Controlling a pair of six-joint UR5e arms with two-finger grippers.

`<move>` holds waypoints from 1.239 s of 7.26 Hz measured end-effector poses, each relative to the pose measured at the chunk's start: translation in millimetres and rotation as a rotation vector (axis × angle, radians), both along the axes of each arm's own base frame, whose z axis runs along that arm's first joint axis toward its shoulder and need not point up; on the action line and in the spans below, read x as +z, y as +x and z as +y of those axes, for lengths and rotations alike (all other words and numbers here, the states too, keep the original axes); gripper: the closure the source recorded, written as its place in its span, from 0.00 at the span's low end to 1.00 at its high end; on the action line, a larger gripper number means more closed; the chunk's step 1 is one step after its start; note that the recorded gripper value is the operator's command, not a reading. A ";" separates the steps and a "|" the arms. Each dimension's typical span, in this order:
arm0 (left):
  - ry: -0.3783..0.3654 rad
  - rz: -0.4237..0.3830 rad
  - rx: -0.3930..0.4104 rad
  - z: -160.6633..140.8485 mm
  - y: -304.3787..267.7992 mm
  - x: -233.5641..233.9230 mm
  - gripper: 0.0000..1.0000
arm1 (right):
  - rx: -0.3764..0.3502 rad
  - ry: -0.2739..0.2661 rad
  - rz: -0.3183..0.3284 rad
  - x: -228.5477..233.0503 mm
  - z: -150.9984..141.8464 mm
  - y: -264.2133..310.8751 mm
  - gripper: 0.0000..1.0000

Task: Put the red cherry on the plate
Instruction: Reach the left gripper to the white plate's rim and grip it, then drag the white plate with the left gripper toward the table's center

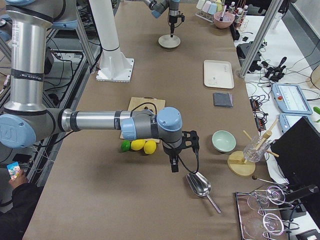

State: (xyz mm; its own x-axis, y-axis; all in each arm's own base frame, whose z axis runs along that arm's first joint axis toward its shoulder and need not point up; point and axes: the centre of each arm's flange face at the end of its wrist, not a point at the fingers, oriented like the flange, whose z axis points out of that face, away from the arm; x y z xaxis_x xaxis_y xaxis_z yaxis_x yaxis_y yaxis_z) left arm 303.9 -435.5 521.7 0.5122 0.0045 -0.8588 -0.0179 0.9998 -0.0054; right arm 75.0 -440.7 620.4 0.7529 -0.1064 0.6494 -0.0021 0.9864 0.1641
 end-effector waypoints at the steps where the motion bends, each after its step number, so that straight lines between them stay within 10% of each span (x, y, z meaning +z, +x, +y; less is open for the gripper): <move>1: 0.013 -0.009 0.010 3.4 -3.5 7.0 0.19 | 0.000 0.000 0.000 0.0 -0.3 -0.1 0.00; 3: 0.020 -0.016 0.012 5.2 -4.9 10.9 0.87 | -0.001 0.000 -0.001 -0.1 -0.5 -0.3 0.00; 4: 0.017 -0.017 0.010 5.3 -4.7 11.3 1.00 | -0.001 0.000 -0.001 -0.1 -0.5 -0.3 0.00; 9: 0.012 -0.007 0.011 5.5 -3.8 6.5 1.00 | -0.001 0.001 -0.001 -0.1 -0.6 -0.4 0.00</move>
